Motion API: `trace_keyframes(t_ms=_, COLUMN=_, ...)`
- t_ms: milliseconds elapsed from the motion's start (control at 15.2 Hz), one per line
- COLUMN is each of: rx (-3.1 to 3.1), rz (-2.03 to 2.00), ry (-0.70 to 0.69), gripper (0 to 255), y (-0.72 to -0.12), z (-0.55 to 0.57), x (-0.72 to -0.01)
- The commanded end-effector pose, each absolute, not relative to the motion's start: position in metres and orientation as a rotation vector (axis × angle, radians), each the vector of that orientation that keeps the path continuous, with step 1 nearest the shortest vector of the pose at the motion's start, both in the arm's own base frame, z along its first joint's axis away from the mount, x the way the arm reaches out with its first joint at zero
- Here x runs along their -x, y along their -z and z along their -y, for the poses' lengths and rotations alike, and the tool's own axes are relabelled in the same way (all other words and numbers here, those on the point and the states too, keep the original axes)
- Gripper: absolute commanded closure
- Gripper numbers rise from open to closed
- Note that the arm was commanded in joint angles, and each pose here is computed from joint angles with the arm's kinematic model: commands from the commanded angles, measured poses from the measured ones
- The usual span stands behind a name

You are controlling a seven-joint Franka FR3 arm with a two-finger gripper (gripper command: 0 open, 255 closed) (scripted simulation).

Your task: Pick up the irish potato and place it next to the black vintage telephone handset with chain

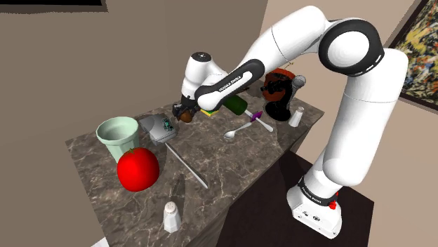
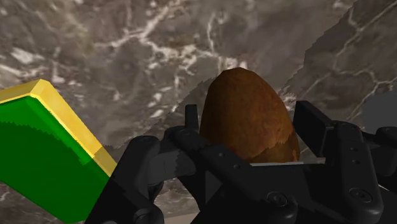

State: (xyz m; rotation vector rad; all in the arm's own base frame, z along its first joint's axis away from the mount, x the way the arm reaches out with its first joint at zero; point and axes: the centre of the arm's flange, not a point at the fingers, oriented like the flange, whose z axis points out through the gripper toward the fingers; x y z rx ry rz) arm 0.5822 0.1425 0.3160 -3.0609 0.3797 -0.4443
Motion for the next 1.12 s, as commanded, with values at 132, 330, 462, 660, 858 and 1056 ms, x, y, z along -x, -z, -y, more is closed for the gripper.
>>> trace_keyframes(t_ms=132, rx=3.062, rz=-0.379, ry=0.442, gripper=255, y=-0.315, z=-0.143, x=-0.582)
trace_keyframes(t_ms=330, rx=3.062, rz=-0.379, ry=0.442, gripper=255, y=-0.316, z=-0.142, x=-0.582)
trace_keyframes(t_ms=462, rx=3.062, rz=-0.379, ry=0.442, gripper=255, y=-0.315, z=-0.143, x=-0.582)
trace_keyframes(t_ms=660, rx=3.062, rz=-0.379, ry=0.442, gripper=255, y=-0.331, z=-0.143, x=-0.582)
trace_keyframes(t_ms=858, rx=3.062, rz=-0.379, ry=0.442, gripper=255, y=-0.347, z=-0.143, x=-0.582)
trace_keyframes(t_ms=1056, rx=3.062, rz=-0.379, ry=0.442, gripper=255, y=-0.363, z=-0.143, x=-0.582)
